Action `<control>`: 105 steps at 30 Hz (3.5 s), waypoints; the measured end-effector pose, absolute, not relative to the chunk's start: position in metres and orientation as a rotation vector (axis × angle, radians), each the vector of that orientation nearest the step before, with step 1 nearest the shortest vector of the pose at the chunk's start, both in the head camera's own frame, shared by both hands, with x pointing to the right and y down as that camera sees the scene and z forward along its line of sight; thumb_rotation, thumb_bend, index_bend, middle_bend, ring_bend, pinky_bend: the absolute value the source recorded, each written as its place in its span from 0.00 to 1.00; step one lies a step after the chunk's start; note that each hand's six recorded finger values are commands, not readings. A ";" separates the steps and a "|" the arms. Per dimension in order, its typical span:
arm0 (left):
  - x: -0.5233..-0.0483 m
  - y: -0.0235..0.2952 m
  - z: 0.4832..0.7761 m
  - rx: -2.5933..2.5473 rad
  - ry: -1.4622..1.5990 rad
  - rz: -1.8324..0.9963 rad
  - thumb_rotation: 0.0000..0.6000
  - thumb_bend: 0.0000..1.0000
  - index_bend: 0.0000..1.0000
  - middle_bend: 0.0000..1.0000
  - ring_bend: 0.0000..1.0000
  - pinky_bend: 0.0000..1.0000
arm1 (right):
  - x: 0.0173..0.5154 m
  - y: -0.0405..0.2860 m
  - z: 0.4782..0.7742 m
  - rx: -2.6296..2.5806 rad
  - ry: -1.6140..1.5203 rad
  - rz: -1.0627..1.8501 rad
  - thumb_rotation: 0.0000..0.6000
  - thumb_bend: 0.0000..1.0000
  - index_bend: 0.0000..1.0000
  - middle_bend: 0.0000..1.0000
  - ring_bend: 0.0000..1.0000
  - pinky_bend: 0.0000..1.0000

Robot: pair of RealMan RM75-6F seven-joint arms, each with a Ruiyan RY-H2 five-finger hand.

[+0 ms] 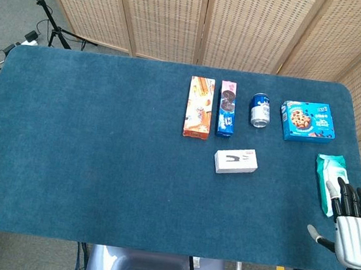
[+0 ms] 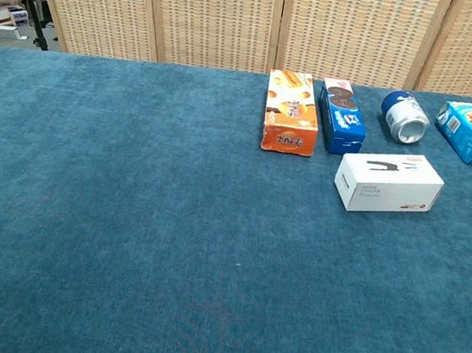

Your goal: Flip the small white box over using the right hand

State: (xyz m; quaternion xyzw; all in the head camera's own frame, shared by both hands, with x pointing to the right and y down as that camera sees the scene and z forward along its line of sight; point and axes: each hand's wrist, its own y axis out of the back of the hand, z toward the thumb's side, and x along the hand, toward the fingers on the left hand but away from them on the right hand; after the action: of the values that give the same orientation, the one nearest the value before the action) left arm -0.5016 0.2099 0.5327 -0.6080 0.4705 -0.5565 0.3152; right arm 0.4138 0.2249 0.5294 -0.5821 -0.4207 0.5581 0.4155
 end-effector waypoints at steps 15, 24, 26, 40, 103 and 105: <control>-0.507 0.206 0.530 -1.591 1.275 -1.460 1.00 0.00 0.00 0.00 0.00 0.00 | 0.404 0.210 0.543 -1.552 -1.004 1.365 1.00 0.00 0.00 0.00 0.00 0.00; -0.515 0.199 0.537 -1.575 1.295 -1.504 1.00 0.00 0.00 0.00 0.00 0.00 | 0.374 0.152 0.582 -1.767 -0.854 1.290 1.00 0.00 0.00 0.00 0.00 0.00; -0.517 0.197 0.537 -1.565 1.306 -1.511 1.00 0.00 0.00 0.00 0.00 0.00 | 0.365 0.136 0.595 -1.809 -0.800 1.291 1.00 0.00 0.00 0.00 0.00 0.00; -0.523 0.189 0.551 -1.550 1.310 -1.590 1.00 0.00 0.00 0.00 0.00 0.00 | 0.316 0.070 0.675 -1.902 -0.516 1.378 1.00 0.07 0.10 0.00 0.00 0.06; -0.518 0.186 0.567 -1.550 1.265 -1.652 1.00 0.00 0.00 0.00 0.00 0.00 | 0.303 0.081 0.667 -2.258 -0.122 1.983 1.00 0.82 0.00 0.00 0.00 0.03; -0.518 0.185 0.566 -1.549 1.267 -1.647 1.00 0.00 0.00 0.00 0.00 0.00 | 0.302 0.078 0.666 -2.262 -0.159 1.961 1.00 0.64 0.00 0.00 0.00 0.01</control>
State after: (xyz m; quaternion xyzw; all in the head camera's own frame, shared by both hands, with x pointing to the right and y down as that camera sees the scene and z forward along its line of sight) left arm -0.5179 0.1855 0.5659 -0.5751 0.4705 -0.6117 0.2716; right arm 0.3019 0.0778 0.6657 -0.7525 -0.0529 0.6525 0.0716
